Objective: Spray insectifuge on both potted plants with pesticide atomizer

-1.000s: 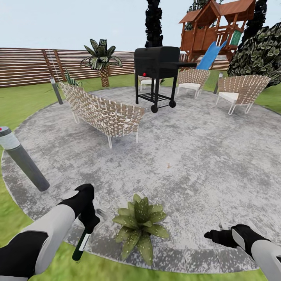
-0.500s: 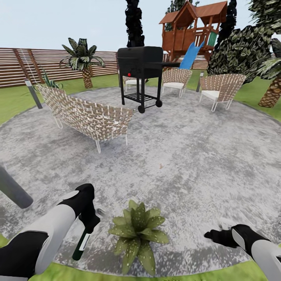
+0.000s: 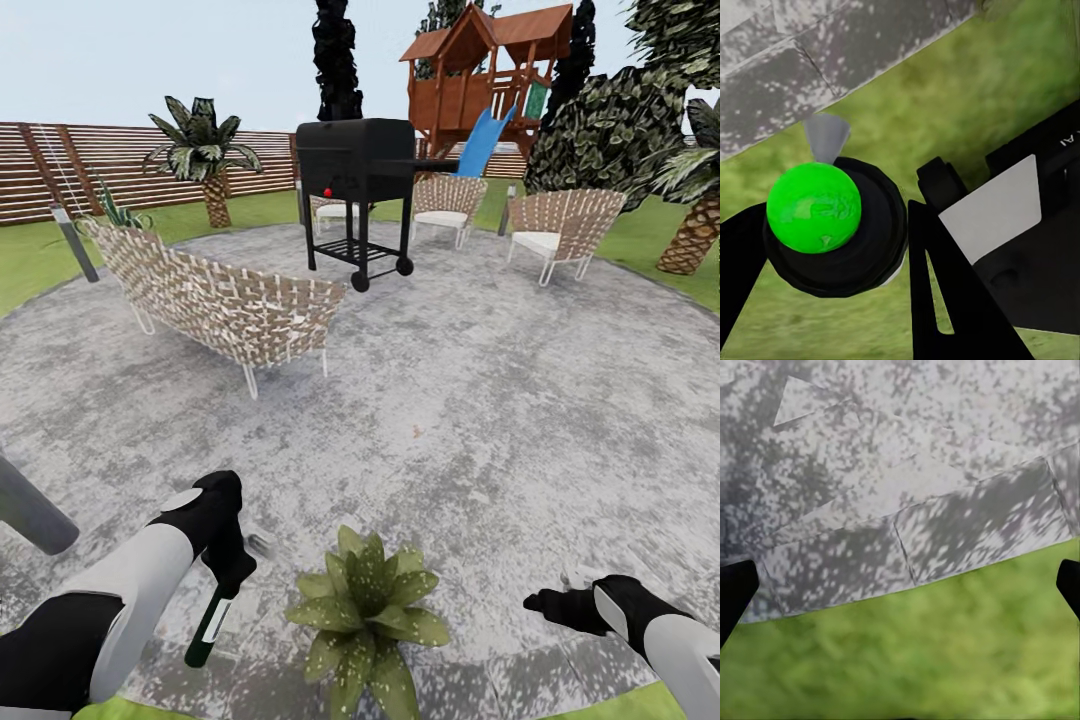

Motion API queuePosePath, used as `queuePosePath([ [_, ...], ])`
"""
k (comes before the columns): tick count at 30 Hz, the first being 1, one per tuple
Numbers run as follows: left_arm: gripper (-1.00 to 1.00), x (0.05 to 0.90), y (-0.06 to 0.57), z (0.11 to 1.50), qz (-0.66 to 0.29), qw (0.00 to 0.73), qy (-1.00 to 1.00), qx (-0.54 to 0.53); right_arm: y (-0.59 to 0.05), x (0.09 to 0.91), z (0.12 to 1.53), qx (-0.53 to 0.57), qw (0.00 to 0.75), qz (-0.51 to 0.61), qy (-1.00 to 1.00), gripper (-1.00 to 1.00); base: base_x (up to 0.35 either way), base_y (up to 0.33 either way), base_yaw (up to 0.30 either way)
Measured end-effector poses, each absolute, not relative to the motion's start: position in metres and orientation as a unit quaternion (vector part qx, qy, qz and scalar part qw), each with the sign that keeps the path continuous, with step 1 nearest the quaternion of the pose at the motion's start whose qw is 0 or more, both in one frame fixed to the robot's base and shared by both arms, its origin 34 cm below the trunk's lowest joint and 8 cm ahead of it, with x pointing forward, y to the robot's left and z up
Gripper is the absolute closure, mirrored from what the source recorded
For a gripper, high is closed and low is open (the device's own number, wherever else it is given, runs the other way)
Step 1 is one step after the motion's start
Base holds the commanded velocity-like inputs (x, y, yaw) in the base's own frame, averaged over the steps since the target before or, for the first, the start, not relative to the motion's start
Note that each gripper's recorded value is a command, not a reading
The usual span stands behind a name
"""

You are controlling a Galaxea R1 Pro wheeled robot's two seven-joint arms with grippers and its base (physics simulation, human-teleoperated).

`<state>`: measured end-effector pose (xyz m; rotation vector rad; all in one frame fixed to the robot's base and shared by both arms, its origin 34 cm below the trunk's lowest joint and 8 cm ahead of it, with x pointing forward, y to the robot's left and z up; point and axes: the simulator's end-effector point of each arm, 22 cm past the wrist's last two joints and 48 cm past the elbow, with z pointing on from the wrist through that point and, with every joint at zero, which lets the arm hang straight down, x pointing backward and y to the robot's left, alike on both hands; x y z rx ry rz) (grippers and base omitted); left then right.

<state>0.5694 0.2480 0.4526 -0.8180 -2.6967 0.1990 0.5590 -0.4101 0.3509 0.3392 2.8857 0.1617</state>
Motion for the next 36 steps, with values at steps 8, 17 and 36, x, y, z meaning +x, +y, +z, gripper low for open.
queuePosePath([
  [8, 1.0, 0.569, 0.253, 0.454, 0.066, 0.159, -0.943, -0.285, -0.41, 0.561, 0.353, 0.116, 0.118, 0.056, 0.985, -1.0, 0.002, 0.009, -0.17],
  [17, 1.0, 0.568, 0.259, 0.453, 0.064, 0.161, -0.944, -0.281, -0.41, 0.561, 0.353, 0.116, 0.118, 0.056, 0.985, -1.0, -0.117, 0.056, -0.004],
  [36, 1.0, 0.569, 0.258, 0.454, 0.065, 0.159, -0.944, -0.281, -0.41, 0.56, 0.353, 0.115, 0.118, 0.055, 0.985, -1.0, -0.082, 0.23, -0.159],
])
